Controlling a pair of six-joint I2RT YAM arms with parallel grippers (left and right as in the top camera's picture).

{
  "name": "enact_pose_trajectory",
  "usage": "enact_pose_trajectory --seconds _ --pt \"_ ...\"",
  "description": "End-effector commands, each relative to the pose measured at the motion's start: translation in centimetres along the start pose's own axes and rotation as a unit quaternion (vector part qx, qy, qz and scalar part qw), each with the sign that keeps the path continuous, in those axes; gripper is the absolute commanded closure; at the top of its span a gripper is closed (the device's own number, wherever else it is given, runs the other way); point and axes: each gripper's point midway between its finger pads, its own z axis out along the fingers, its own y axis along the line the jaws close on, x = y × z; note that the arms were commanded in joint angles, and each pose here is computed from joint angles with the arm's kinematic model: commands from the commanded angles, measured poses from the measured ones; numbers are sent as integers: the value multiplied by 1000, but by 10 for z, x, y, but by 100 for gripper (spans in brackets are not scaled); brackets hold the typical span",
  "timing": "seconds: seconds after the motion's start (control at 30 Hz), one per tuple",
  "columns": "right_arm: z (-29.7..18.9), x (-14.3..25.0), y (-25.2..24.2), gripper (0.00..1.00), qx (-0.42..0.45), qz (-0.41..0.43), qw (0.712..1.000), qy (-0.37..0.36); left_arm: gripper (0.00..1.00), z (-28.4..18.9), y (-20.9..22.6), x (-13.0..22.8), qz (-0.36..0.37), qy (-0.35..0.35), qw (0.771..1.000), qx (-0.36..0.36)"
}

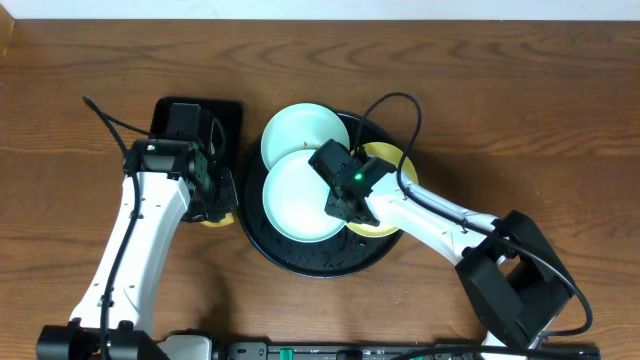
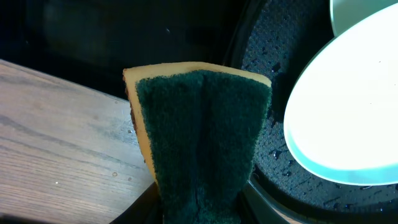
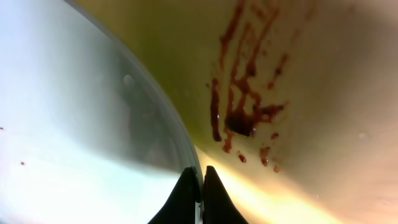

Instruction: Clean dirty plates on tray and stack at the side

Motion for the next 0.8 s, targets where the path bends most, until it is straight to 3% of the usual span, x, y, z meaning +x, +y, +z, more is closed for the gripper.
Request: enact_pose_trajectory --seconds 0.0,0.3,0.77 --pt "-6 -14 -1 98 18 -37 998 -41 69 -3 2 -4 1 -6 1000 -5" --pt "-19 -16 24 98 -31 -25 999 -29 69 -3 2 -4 1 -6 1000 -5" --pt "-22 -31 26 98 -29 -49 996 -70 70 -3 2 -4 1 -6 1000 -5"
